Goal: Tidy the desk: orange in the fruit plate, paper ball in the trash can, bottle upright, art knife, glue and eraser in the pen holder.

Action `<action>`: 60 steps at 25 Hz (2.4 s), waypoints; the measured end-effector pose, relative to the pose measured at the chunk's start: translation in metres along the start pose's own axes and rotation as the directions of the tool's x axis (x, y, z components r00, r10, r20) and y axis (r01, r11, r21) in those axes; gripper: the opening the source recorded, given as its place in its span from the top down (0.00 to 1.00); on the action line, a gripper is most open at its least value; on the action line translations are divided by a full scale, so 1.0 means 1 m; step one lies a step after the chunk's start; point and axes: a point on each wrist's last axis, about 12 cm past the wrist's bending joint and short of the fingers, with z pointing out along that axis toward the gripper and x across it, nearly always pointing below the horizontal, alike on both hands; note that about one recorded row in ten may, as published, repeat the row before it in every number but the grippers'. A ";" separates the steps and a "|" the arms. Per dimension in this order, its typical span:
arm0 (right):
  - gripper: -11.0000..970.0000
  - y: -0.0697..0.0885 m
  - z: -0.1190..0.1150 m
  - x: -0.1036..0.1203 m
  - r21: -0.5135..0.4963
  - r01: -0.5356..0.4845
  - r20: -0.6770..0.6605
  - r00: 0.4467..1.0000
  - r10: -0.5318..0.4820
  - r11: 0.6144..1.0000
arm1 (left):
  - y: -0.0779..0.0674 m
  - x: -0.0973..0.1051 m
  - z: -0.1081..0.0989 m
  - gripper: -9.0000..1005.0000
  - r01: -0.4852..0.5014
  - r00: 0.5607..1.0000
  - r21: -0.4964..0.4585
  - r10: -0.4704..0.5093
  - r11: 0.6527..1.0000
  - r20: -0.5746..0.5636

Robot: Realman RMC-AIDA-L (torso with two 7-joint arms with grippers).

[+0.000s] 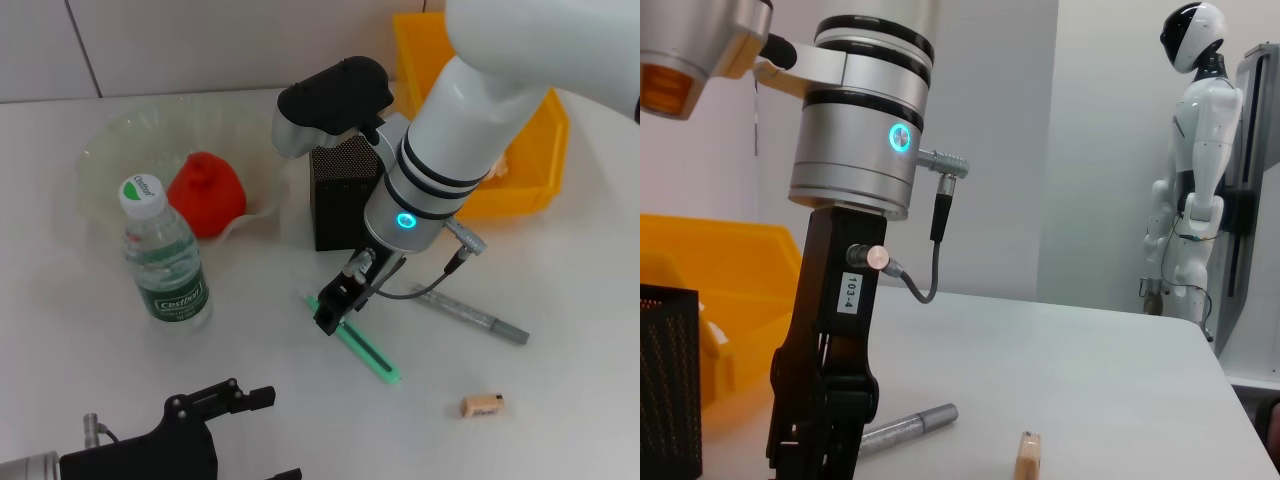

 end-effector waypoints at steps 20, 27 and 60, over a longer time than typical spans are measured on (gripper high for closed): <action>0.51 0.002 0.005 -0.002 0.035 0.035 -0.021 0.999 -0.035 0.999 | 0.001 -0.001 0.001 0.22 -0.003 1.000 0.002 0.003 1.000 0.001; 0.53 0.002 0.006 -0.003 0.038 0.037 -0.024 0.999 -0.036 0.999 | 0.001 0.000 0.001 0.22 -0.001 1.000 0.004 0.001 1.000 0.000; 0.67 0.003 0.008 -0.002 0.047 0.047 -0.044 0.998 -0.045 0.998 | 0.000 0.000 0.002 0.22 -0.003 1.000 0.011 0.003 1.000 -0.003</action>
